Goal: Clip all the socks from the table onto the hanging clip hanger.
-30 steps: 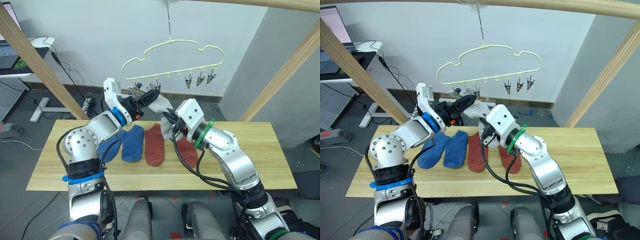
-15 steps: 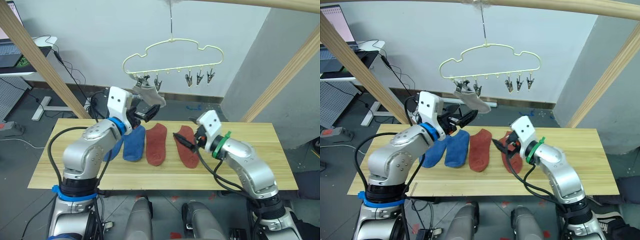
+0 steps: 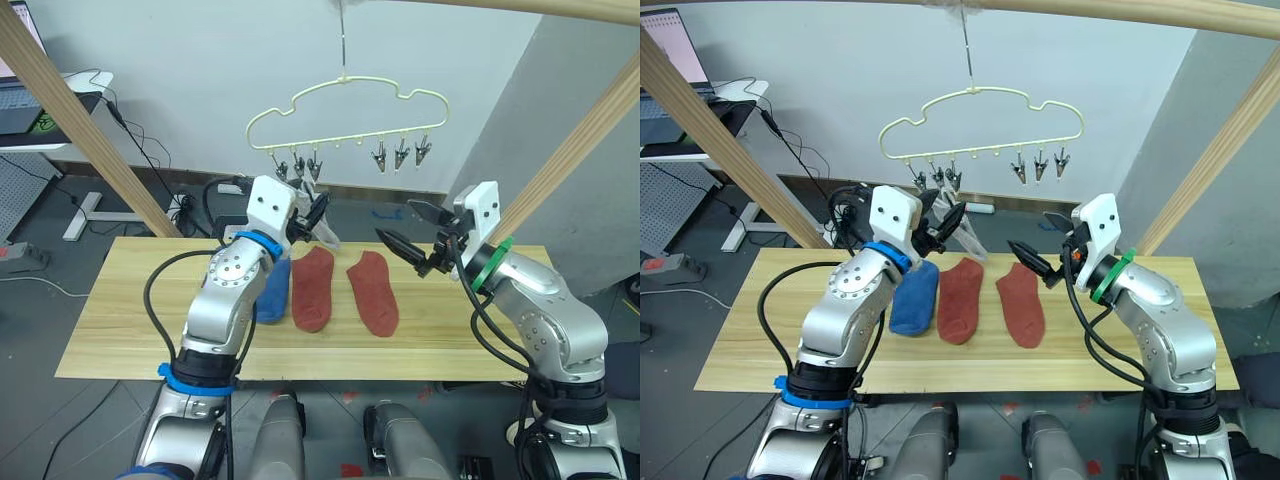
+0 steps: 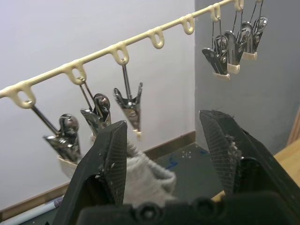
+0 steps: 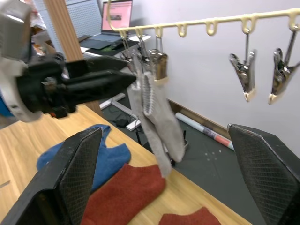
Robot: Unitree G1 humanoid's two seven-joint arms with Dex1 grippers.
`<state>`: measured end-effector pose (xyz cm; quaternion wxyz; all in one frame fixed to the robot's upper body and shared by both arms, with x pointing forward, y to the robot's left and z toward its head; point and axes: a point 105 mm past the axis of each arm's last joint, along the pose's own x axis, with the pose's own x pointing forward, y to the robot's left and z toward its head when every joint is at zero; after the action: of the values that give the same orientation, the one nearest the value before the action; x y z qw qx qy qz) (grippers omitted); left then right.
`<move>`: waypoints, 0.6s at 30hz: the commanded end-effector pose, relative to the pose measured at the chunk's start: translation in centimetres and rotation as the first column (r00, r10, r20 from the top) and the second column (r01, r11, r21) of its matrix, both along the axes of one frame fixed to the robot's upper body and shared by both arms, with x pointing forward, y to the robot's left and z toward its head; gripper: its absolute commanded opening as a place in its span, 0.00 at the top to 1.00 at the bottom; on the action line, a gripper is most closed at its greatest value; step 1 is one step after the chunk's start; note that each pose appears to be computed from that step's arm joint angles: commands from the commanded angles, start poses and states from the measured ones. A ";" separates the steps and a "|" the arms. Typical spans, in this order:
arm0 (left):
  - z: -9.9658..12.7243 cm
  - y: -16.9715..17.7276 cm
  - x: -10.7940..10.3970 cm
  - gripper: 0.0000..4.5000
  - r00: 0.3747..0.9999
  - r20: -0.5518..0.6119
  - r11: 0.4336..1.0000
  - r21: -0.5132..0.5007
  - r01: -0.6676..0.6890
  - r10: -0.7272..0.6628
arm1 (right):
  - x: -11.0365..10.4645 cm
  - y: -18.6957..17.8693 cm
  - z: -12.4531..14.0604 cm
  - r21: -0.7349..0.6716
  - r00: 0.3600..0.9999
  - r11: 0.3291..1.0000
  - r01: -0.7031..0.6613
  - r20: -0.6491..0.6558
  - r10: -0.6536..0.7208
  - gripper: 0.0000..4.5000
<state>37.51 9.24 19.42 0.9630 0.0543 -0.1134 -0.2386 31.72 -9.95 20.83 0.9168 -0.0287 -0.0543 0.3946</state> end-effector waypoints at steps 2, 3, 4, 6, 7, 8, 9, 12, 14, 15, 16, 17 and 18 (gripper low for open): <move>1.4 -0.3 0.4 0.37 0.997 0.074 1.000 -0.006 -0.017 0.018 | -0.2 -0.2 2.0 0.014 0.997 1.000 -0.016 0.069 0.015 0.00; 1.5 -0.4 0.5 0.37 0.997 0.077 1.000 -0.007 -0.016 0.017 | -0.1 -0.2 2.1 0.013 0.997 1.000 -0.018 0.072 0.017 0.00; 1.5 -0.5 0.7 0.37 0.997 0.079 1.000 -0.010 -0.018 0.019 | -0.1 -0.2 2.3 0.015 0.997 1.000 -0.019 0.075 0.018 0.00; 1.5 -0.5 1.0 0.37 0.996 0.082 1.000 -0.011 -0.024 0.025 | -0.1 -0.2 2.6 0.022 0.997 0.999 -0.023 0.080 0.021 0.00; 1.5 -0.2 1.3 0.37 0.996 0.083 0.999 -0.019 -0.041 0.042 | -0.1 -0.2 2.8 0.019 0.996 0.999 -0.032 0.083 0.031 0.00; 1.5 -0.1 1.6 0.37 0.995 0.082 0.998 -0.023 -0.052 0.054 | -0.2 -0.2 2.9 0.015 0.996 0.999 -0.044 0.084 0.042 0.00; 1.5 0.0 1.7 0.37 0.995 0.083 0.998 -0.027 -0.057 0.059 | -0.2 -0.1 3.0 0.012 0.995 0.999 -0.052 0.084 0.051 0.00; 1.4 0.2 1.8 0.37 0.994 0.089 0.998 -0.030 -0.057 0.059 | -0.6 -0.2 3.5 0.013 0.993 0.996 -0.093 0.078 0.092 0.00; 1.5 0.4 2.1 0.37 0.993 0.093 0.997 -0.032 -0.066 0.068 | -0.8 -0.2 3.7 0.009 0.991 0.994 -0.111 0.075 0.111 0.00; 1.5 0.4 2.2 0.37 0.993 0.095 0.997 -0.033 -0.067 0.070 | -0.8 -0.3 3.8 0.008 0.991 0.993 -0.114 0.075 0.113 0.00; 1.5 0.4 2.2 0.37 0.993 0.096 0.997 -0.034 -0.068 0.071 | -0.8 -0.3 3.9 0.007 0.991 0.993 -0.115 0.075 0.114 0.00; 1.5 0.3 2.3 0.37 0.993 0.097 0.997 -0.035 -0.064 0.067 | -0.8 -0.3 4.0 0.008 0.990 0.993 -0.117 0.075 0.116 0.00; 1.5 0.2 2.3 0.37 0.993 0.098 0.997 -0.036 -0.062 0.065 | -0.7 -0.3 4.0 0.008 0.990 0.993 -0.118 0.076 0.117 0.00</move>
<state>40.02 9.93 19.19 0.9700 0.0550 -0.1299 -0.1979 31.36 -10.11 23.51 0.8947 -0.0319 -0.0699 0.4401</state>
